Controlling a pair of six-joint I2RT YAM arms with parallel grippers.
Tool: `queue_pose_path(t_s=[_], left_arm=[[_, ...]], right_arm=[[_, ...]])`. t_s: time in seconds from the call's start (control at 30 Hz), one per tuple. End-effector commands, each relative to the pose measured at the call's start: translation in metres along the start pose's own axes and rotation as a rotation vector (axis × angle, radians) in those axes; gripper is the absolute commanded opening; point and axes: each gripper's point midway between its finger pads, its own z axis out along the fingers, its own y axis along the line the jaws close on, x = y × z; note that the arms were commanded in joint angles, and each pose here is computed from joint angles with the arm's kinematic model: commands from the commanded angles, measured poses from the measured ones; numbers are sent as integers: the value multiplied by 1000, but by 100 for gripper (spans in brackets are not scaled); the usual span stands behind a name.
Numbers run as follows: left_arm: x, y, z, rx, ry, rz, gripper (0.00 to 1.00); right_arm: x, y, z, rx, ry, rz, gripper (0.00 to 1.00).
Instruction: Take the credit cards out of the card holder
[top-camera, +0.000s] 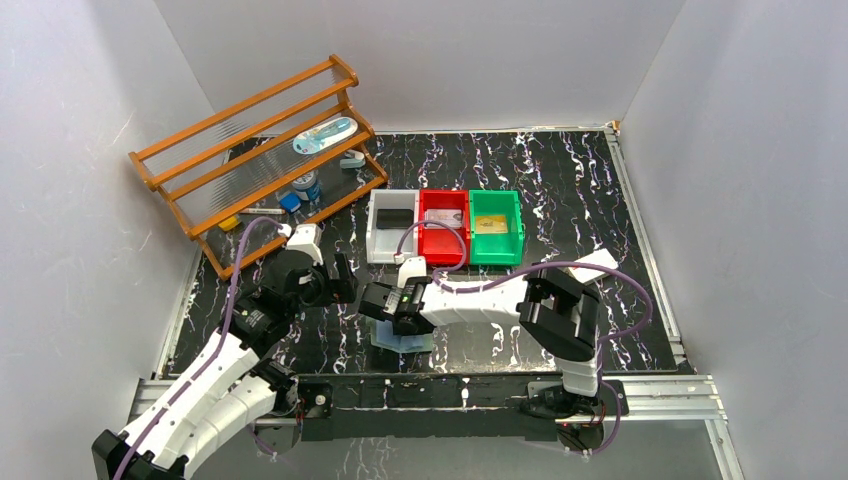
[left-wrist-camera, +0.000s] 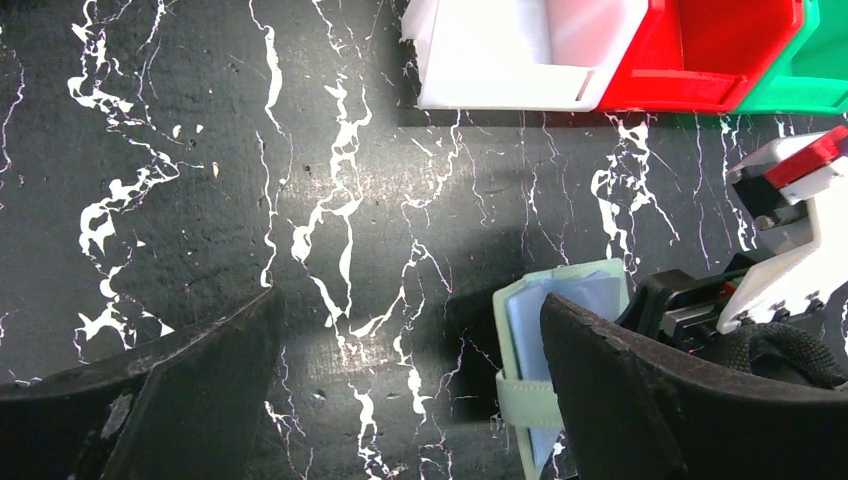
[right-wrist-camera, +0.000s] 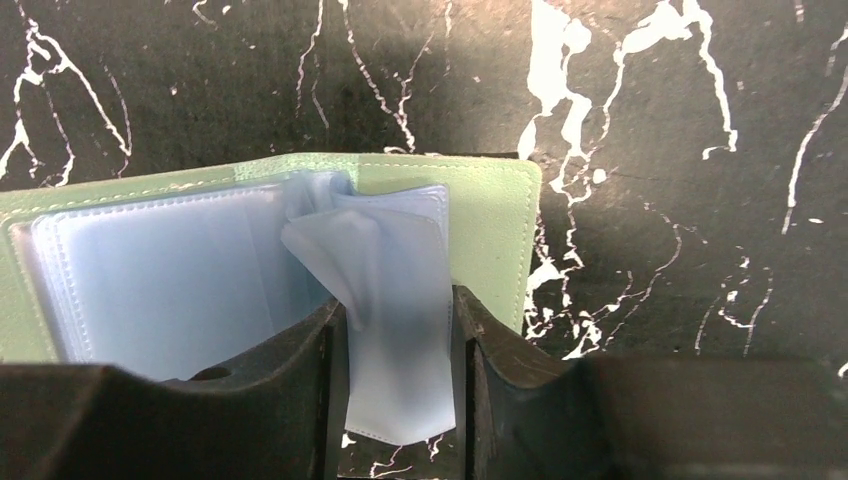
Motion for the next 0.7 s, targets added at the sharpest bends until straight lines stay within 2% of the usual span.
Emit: queue_pose_path(t_s=[0.0,0.2,0.47,0.6,0.67], left_arm=[[-1,-5,-1,29,9,6,98],[2,-11,1,57,32,1,98],[5,-14,3,72,41,-22,98],[5,-13,2,66,36,-22,98],[3,-12,2,56,26,-26,98]], right_arm=[[-15,-35,-8,103,-66,-5,45],[-20,-50,-15,83,-85,-25,49],[-41,-32,-37,30,-107,-21,69],[-45,-25,-41,23,-104,-12,71],[-43,-10,-40,-38,-84,-8,71]])
